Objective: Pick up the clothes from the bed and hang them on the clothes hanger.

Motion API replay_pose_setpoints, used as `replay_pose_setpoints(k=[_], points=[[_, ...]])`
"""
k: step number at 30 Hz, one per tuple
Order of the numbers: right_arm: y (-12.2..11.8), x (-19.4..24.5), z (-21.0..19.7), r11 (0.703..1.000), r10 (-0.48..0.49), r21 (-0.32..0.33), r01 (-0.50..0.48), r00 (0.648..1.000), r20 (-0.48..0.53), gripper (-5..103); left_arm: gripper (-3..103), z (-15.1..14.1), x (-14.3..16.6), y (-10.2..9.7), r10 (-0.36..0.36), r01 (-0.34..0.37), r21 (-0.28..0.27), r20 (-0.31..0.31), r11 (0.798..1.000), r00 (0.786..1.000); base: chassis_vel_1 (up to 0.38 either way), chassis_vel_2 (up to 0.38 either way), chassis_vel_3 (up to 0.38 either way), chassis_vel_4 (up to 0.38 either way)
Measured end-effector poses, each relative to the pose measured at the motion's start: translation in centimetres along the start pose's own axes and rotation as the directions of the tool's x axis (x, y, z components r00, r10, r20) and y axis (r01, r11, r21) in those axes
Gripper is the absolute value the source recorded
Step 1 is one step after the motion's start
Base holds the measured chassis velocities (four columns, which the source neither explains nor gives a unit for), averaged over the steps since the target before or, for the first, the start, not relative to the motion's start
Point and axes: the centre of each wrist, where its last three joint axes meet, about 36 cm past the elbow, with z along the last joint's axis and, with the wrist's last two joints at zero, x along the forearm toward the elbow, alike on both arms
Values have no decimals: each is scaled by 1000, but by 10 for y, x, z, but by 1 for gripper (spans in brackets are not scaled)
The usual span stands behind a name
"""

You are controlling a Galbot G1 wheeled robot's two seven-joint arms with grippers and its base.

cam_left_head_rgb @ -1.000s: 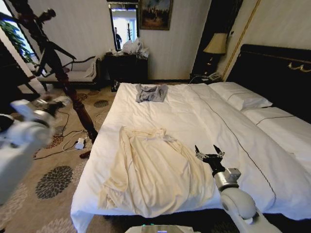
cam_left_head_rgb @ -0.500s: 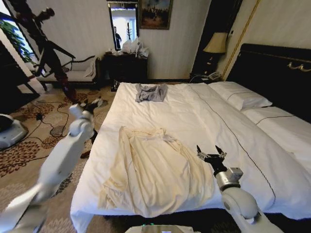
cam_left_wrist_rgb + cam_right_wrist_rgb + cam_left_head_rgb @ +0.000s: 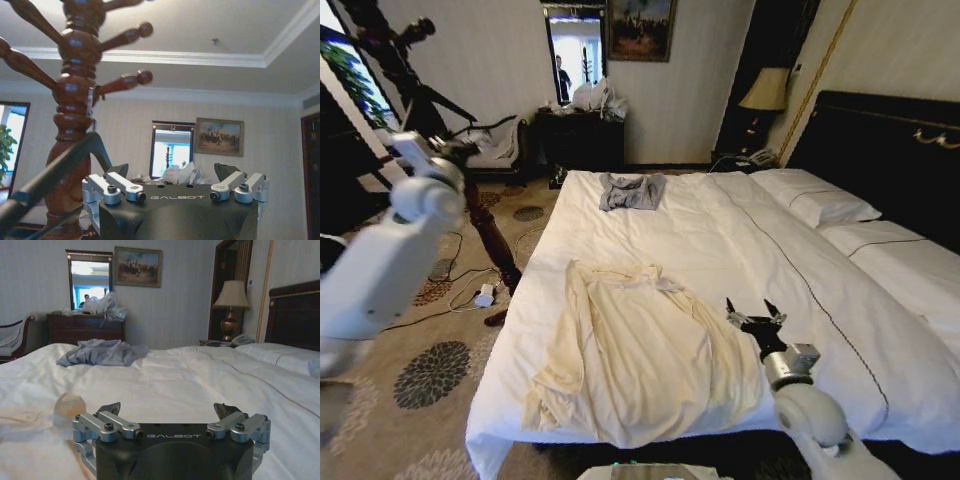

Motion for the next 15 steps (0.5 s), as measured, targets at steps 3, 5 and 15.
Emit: replay_pose_setpoints(k=[3, 5, 15], points=[[0, 2, 0, 1000, -1, 2, 1, 1000, -1, 100, 97, -22, -2, 6, -30, 30, 26, -3, 999, 1000, 0, 0, 0, 0], [-2, 3, -1, 1000, -2, 6, 2, 1000, 4, 100, 97, -39, -7, 13, -62, 62, 29, 0, 998, 998, 0, 0, 0, 0], [1, 4, -1, 1000, -5, 3, 5, 1000, 10, 100, 97, -84, -26, 63, -183, 183, -9, -102, 983, 978, 0, 0, 0, 0]])
